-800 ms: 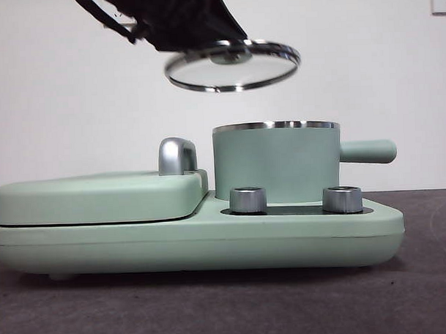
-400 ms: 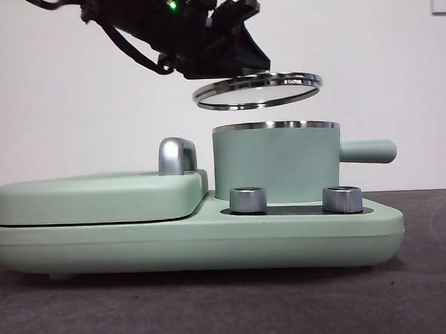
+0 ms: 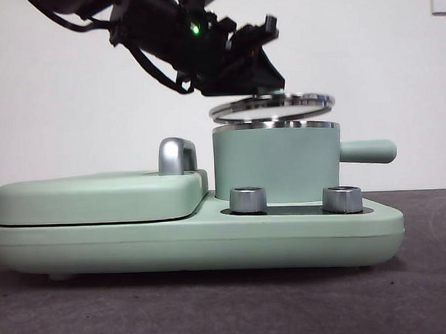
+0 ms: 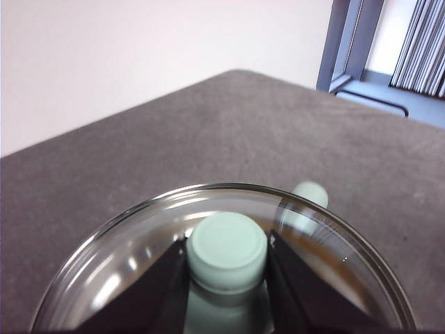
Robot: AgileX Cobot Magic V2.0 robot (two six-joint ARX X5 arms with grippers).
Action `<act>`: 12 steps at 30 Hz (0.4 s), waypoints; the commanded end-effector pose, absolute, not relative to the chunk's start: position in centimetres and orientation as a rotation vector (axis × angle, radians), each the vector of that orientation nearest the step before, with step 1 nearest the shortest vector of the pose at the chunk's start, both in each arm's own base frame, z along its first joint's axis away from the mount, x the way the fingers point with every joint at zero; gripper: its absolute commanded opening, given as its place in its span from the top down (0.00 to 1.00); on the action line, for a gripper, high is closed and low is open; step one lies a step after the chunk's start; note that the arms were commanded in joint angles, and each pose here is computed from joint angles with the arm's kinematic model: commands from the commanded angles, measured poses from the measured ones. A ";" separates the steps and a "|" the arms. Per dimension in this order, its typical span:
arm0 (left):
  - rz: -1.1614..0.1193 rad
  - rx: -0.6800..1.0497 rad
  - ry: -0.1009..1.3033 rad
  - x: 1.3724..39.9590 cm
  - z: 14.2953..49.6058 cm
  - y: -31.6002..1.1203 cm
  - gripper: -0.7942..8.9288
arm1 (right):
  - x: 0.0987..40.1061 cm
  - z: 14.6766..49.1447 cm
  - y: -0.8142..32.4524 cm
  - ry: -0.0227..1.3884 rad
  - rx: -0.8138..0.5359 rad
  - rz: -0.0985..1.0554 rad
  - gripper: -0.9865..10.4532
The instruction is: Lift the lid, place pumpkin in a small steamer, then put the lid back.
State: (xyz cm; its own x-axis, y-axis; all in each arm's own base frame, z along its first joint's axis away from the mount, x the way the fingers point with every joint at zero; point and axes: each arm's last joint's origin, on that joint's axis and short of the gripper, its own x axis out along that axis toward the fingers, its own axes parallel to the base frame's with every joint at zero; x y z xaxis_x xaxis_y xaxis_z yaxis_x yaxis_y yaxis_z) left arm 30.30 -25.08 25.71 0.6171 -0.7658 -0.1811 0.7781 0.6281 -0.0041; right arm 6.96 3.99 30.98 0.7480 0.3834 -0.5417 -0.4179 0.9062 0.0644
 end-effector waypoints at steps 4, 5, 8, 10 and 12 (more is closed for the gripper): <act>-0.911 0.099 0.104 30.5 26.5 -26.0 0.90 | 7.0 31.2 4.1 0.572 -0.049 0.437 0.62; -0.910 0.099 0.105 30.5 26.5 -26.0 0.90 | 7.0 31.2 4.1 0.572 -0.049 0.438 0.62; -0.912 0.114 0.104 30.6 26.2 -26.0 0.90 | 7.0 31.2 4.1 0.571 -0.049 0.437 0.62; -0.912 0.123 0.108 30.6 26.0 -26.1 0.90 | 7.0 31.2 4.1 0.571 -0.049 0.437 0.62; -0.913 0.125 0.116 30.7 25.7 -26.2 0.90 | 7.0 31.2 4.1 0.571 -0.049 0.437 0.62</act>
